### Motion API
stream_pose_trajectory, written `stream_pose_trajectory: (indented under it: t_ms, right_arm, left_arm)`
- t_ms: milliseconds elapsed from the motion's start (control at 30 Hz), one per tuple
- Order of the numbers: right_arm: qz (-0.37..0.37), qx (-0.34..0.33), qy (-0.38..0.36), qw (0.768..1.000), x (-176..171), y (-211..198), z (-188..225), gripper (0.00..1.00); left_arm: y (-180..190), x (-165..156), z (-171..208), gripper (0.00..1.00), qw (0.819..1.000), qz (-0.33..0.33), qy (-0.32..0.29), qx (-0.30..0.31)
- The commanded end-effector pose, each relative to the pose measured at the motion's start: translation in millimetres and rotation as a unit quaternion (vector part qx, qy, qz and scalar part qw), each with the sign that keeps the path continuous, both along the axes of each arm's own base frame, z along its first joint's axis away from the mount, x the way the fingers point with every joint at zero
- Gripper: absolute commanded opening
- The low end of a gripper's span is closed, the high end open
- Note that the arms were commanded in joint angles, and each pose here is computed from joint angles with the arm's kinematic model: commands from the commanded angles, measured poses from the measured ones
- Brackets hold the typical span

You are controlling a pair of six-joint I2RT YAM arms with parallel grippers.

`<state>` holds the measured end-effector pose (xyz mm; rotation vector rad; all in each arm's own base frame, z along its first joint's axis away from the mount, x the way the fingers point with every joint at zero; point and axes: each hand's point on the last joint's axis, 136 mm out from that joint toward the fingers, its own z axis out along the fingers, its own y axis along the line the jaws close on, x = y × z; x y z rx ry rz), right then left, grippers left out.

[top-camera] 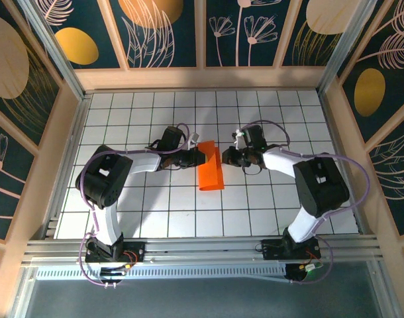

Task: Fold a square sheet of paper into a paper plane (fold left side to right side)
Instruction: First fold in half a square sheet of paper at the center of the table.

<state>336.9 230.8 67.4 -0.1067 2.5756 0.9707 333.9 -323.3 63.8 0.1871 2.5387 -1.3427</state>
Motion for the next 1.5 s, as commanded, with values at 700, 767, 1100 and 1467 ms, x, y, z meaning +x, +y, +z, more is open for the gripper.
stream_pose_trajectory:
  t_ms: [700, 767, 1100, 1467]
  right_arm:
    - [0.088, 0.133, 0.026, 0.987, -17.8, 53.2, 13.4, 0.4]
    - [0.087, 0.13, 0.03, 0.987, -18.1, 53.2, 11.1, 0.35]
    - [0.054, 0.075, 0.047, 0.995, -11.3, 40.8, -11.5, 0.06]
    - [0.044, 0.043, 0.054, 0.997, -8.6, 34.5, -23.1, 0.05]
  left_arm:
    - [-7.6, -0.7, -1.5, 0.03, 1.0, -0.012, -0.004, 0.004]
    - [-8.7, -1.1, -1.1, 0.03, 1.0, -0.012, -0.004, 0.004]
    - [3.4, 5.8, 29.9, 0.31, 0.998, 0.028, -0.047, 0.016]
    - [40.5, -7.7, 9.6, 0.48, 0.991, 0.078, -0.039, 0.099]
